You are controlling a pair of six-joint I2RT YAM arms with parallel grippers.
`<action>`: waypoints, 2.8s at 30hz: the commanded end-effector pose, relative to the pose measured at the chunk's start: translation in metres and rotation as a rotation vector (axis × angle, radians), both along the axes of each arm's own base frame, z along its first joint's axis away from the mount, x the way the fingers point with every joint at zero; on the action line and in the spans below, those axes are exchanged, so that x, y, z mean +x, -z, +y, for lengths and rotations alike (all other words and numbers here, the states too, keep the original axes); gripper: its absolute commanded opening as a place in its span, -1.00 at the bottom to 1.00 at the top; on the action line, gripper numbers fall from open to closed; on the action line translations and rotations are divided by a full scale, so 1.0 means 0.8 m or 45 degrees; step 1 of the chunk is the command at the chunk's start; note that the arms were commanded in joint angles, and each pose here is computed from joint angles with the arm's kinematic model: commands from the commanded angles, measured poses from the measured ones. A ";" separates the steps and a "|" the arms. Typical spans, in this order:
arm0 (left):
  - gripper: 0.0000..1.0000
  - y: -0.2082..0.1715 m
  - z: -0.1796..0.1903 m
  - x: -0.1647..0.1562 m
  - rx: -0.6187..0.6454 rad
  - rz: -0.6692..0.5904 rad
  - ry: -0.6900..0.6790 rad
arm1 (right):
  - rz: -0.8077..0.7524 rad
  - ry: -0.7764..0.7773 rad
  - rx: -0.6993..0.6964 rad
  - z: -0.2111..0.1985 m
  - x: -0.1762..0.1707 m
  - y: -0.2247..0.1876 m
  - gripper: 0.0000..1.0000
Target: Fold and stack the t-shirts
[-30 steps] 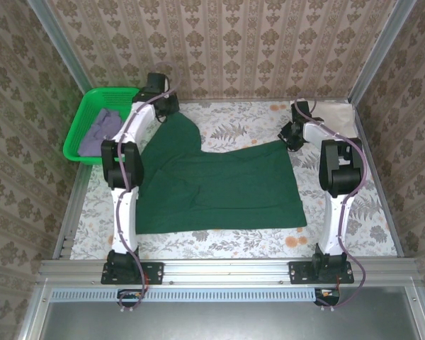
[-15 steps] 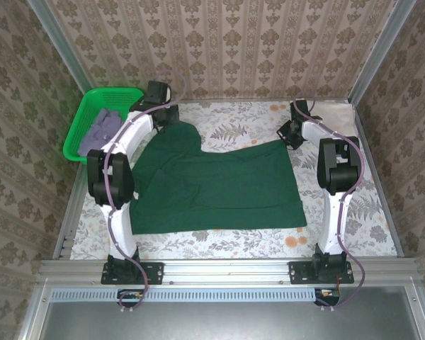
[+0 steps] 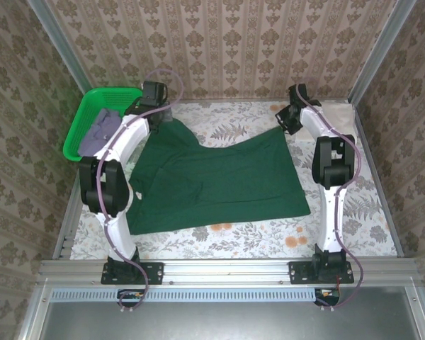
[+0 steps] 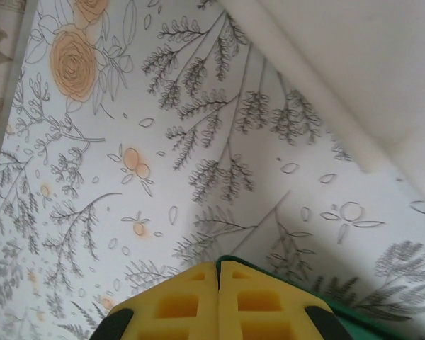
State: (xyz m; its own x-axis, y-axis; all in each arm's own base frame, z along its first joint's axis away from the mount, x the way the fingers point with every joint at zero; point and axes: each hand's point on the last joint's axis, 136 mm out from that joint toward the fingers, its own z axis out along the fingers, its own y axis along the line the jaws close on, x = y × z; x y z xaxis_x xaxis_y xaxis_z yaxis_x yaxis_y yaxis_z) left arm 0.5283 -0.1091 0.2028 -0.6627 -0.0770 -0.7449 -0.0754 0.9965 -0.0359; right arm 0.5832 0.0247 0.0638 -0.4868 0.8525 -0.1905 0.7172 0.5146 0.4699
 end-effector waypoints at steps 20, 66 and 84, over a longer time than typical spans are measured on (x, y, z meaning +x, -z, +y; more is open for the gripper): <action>-1.00 -0.007 0.014 0.017 0.084 0.025 -0.072 | 0.081 -0.139 -0.046 -0.005 -0.032 -0.006 -0.26; -1.00 0.001 0.002 0.008 0.056 0.087 -0.032 | 0.035 -0.201 -0.121 -0.019 -0.030 0.013 -0.49; -1.00 0.006 0.001 0.011 0.054 0.095 -0.027 | 0.018 -0.183 -0.130 -0.027 -0.039 0.017 -0.53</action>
